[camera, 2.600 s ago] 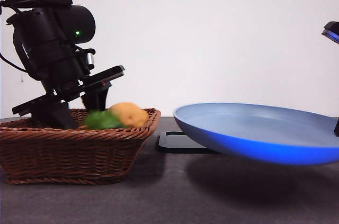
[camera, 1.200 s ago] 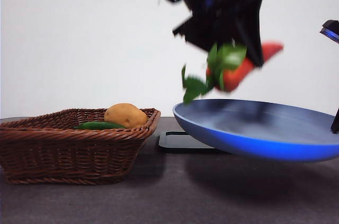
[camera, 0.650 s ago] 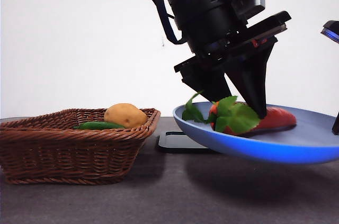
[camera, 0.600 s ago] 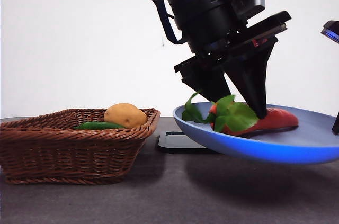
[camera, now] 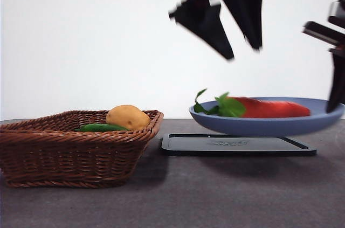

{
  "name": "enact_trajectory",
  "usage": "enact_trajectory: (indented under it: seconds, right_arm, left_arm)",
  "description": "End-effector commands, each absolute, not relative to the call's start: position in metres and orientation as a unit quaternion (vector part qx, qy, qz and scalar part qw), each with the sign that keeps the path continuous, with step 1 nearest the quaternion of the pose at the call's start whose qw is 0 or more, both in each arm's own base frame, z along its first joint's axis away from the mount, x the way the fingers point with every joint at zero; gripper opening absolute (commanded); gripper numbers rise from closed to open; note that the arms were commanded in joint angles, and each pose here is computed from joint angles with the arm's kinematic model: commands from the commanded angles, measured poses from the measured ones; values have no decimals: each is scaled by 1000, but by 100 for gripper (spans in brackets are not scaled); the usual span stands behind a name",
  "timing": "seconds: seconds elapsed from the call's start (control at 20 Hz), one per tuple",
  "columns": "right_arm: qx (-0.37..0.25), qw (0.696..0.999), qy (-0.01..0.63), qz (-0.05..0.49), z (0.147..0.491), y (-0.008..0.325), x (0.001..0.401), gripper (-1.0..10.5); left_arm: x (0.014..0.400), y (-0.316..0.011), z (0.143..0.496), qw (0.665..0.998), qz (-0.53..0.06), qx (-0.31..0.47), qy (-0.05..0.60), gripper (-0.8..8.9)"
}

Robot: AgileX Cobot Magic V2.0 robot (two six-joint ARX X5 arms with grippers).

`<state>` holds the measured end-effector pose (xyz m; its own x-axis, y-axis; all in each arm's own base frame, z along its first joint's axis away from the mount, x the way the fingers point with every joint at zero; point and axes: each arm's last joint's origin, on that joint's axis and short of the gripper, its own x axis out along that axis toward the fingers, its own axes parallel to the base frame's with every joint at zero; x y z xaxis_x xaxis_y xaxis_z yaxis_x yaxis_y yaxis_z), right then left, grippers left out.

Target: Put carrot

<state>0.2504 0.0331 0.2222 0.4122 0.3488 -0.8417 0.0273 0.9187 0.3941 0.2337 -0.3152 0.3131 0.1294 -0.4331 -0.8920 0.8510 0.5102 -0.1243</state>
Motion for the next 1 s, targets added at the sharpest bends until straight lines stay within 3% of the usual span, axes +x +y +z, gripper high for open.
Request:
enact_trajectory:
  seconds: [0.05,0.25,0.45,0.7,1.0]
  right_arm:
    - [172,824,530,103,226,37,288,3]
    - [172,823,532,103,222,43,350,3]
    - [173,812,549,98,198,47,388,3]
    - [173,795,575,90,173,46,397,8]
    - [166,801,568,96,175,45,398,228]
  left_arm:
    - [230,-315,328,712,-449,224,491,247]
    - [228,-313,334,708,-448,225,497,247]
    - [228,-314,335,710,-450,224,494,247]
    - [229,-315,335,713,-451,222,489,247]
    - [231,-317,337,722,-456,217,473,247]
